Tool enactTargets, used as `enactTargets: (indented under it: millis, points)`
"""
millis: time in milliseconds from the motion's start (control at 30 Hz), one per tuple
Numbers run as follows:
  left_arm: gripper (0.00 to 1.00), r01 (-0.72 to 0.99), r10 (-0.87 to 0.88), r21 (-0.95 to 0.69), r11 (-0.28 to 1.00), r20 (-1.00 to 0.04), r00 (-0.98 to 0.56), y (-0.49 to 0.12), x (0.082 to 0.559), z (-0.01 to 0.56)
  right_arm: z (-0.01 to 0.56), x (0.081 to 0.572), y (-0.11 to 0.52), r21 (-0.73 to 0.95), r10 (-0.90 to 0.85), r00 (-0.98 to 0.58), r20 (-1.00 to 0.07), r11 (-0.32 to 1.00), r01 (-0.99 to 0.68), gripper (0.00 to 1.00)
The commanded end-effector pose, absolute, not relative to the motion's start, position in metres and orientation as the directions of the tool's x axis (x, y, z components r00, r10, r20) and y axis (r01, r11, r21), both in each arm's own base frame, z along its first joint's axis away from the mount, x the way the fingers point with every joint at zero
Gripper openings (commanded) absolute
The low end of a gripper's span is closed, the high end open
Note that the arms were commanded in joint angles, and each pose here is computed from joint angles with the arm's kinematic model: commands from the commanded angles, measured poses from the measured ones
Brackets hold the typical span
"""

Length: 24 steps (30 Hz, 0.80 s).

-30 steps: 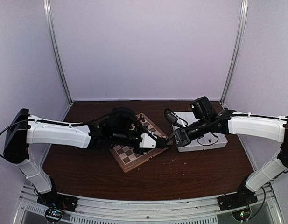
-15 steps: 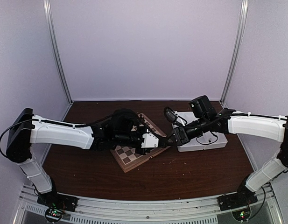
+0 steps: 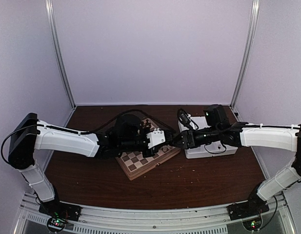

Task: Set up the chess pieces on the board
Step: Place the chess piece on the chessboard.

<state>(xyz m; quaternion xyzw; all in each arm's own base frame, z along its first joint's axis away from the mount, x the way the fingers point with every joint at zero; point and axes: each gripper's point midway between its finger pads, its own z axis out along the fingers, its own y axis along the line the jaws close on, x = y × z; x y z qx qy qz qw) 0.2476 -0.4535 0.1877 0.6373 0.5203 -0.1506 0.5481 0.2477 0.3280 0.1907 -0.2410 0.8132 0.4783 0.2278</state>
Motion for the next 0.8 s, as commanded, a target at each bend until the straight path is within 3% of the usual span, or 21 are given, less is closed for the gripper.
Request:
enactTargets:
  millis: [0, 400, 567, 767]
  points:
    - [0.11, 0.838, 0.430, 0.449, 0.310, -0.852, 0.298, -0.451, 0.263, 0.201, 0.217, 0.268, 0.323, 0.711, 0.046, -0.765, -0.643, 0.406, -0.573, 0.51]
    - [0.11, 0.876, 0.320, 0.327, 0.356, -0.923, 0.214, -0.459, 0.261, 0.217, 0.236, 0.278, 0.308, 0.778, 0.290, -0.729, -0.620, 0.345, -0.525, 0.50]
    - [0.11, 0.882, 0.308, 0.319, 0.347, -0.927, 0.215, -0.461, 0.259, 0.219, 0.236, 0.279, 0.311, 0.789, 0.289, -0.740, -0.607, 0.332, -0.517, 0.42]
    - [0.12, 0.878, 0.313, 0.324, 0.353, -0.925, 0.215, -0.461, 0.260, 0.219, 0.232, 0.274, 0.322, 0.805, 0.253, -0.769, -0.587, 0.280, -0.522, 0.41]
